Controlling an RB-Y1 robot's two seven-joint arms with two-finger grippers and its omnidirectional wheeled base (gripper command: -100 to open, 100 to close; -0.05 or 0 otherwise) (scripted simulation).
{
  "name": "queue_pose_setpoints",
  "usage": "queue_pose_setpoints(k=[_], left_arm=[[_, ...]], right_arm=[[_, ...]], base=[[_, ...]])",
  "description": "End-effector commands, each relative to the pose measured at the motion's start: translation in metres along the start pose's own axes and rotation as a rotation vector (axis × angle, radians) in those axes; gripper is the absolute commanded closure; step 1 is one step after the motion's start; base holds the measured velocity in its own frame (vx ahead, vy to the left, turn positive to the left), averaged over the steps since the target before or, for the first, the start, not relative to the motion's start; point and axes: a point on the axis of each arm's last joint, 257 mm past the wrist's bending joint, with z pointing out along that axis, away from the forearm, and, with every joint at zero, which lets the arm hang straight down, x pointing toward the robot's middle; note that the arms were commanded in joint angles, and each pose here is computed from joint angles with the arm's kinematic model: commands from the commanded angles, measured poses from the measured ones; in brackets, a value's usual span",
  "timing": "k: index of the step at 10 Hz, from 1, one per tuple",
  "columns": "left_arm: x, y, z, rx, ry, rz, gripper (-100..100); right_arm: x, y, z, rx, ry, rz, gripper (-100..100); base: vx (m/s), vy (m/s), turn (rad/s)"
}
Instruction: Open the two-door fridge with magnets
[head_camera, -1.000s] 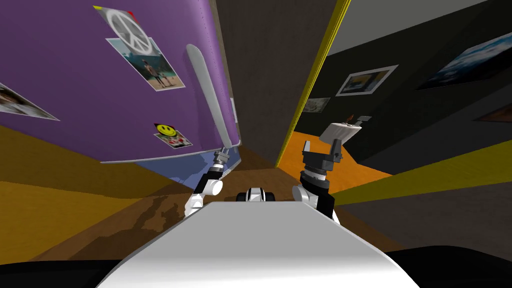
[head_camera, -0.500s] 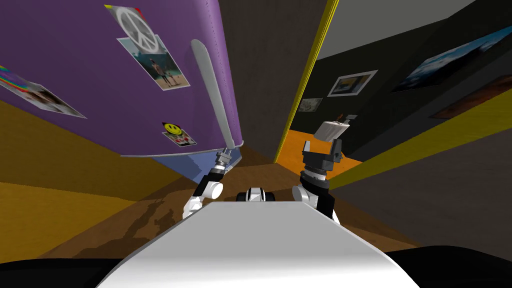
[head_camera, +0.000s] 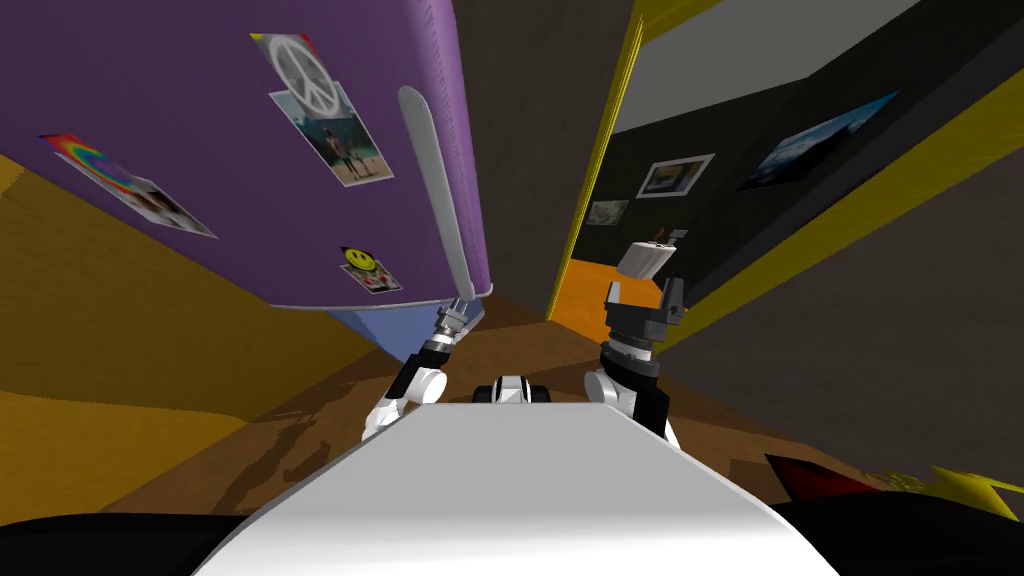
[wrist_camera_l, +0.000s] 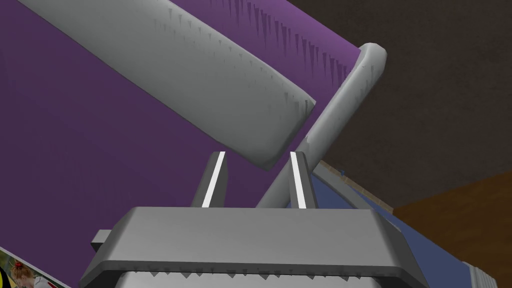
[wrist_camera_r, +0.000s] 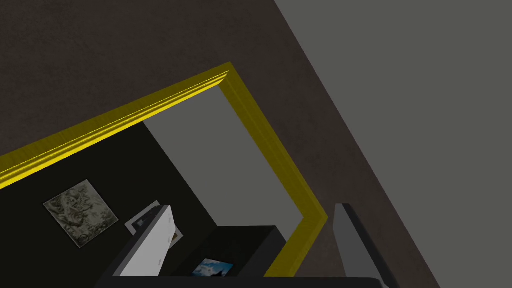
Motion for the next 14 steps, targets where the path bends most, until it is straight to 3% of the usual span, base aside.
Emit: queue_pose_setpoints(k=[1, 3, 7, 8, 14], left_arm=[[0.017, -0.006, 0.001, 0.015, 0.045, -0.008, 100], [0.035, -0.002, -0.004, 0.003, 0.091, -0.023, 100], [0.053, 0.001, -0.010, -0.011, 0.136, -0.040, 100], [0.053, 0.004, -0.016, -0.051, 0.127, -0.045, -100], [0.072, -0.016, -0.022, -0.063, 0.155, -0.054, -100]], right_arm=[[0.000, 0.000, 0.000, 0.000, 0.000, 0.000, 0], [0.000, 0.000, 0.000, 0.000, 0.000, 0.000, 0], [0.000, 0.000, 0.000, 0.000, 0.000, 0.000, 0], [0.000, 0.000, 0.000, 0.000, 0.000, 0.000, 0], [0.000, 0.000, 0.000, 0.000, 0.000, 0.000, 0]], base=[[-0.222, 0.153, -0.081], [-0.234, 0.152, -0.117], [-0.220, 0.147, -0.088], [-0.040, 0.036, 0.105], [0.063, -0.032, 0.057]])
